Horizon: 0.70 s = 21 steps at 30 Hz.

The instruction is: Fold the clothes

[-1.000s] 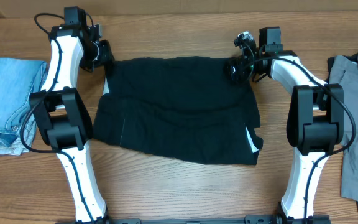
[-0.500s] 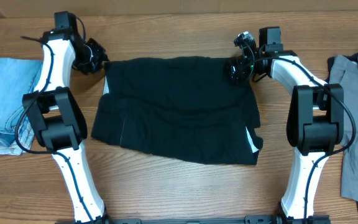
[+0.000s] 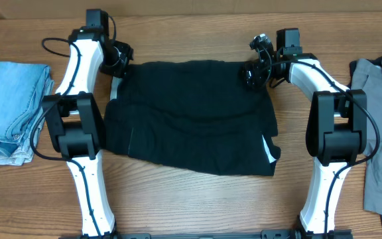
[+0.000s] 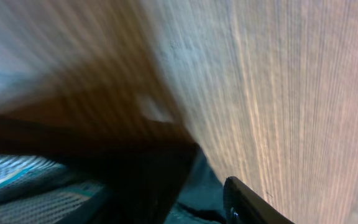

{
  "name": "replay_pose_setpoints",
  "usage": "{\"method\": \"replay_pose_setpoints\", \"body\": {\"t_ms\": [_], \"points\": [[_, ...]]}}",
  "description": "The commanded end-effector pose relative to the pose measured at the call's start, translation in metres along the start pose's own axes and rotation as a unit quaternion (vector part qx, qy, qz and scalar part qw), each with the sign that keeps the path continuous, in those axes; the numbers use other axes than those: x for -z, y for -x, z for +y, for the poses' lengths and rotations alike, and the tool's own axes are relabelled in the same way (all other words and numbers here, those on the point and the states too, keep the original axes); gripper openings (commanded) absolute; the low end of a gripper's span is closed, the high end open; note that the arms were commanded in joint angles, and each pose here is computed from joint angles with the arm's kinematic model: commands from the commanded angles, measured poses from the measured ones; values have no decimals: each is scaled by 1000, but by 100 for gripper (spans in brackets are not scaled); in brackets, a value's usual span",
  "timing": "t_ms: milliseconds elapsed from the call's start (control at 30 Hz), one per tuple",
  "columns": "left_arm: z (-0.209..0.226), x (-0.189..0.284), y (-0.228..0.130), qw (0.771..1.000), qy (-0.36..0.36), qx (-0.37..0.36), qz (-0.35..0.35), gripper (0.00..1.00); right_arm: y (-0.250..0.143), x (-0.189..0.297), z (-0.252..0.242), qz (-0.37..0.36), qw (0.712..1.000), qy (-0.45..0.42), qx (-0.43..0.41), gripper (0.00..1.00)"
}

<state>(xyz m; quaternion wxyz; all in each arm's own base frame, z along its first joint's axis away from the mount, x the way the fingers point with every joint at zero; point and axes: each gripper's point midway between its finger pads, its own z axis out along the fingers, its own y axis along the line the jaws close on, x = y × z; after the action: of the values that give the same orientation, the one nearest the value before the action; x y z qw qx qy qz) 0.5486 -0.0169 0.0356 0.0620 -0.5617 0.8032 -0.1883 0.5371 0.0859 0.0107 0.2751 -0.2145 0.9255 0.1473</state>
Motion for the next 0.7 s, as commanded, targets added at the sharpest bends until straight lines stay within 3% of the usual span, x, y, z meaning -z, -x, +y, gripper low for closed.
{"method": "replay_pose_setpoints", "body": {"t_ms": [0, 167, 400, 667], "points": [[-19, 51, 30, 998, -18, -16, -50, 54, -7, -5, -3, 11, 1000, -1, -9, 89], [-35, 83, 23, 995, -18, -48, -80, 58, -7, -5, -3, 10, 1000, -2, -9, 90], [-24, 26, -19, 999, 19, -15, -23, 72, -7, -5, -3, 10, 1000, -2, -9, 90], [16, -30, -15, 996, 85, 38, 13, 73, -9, -5, -2, 14, 1000, 0, -11, 90]]}}
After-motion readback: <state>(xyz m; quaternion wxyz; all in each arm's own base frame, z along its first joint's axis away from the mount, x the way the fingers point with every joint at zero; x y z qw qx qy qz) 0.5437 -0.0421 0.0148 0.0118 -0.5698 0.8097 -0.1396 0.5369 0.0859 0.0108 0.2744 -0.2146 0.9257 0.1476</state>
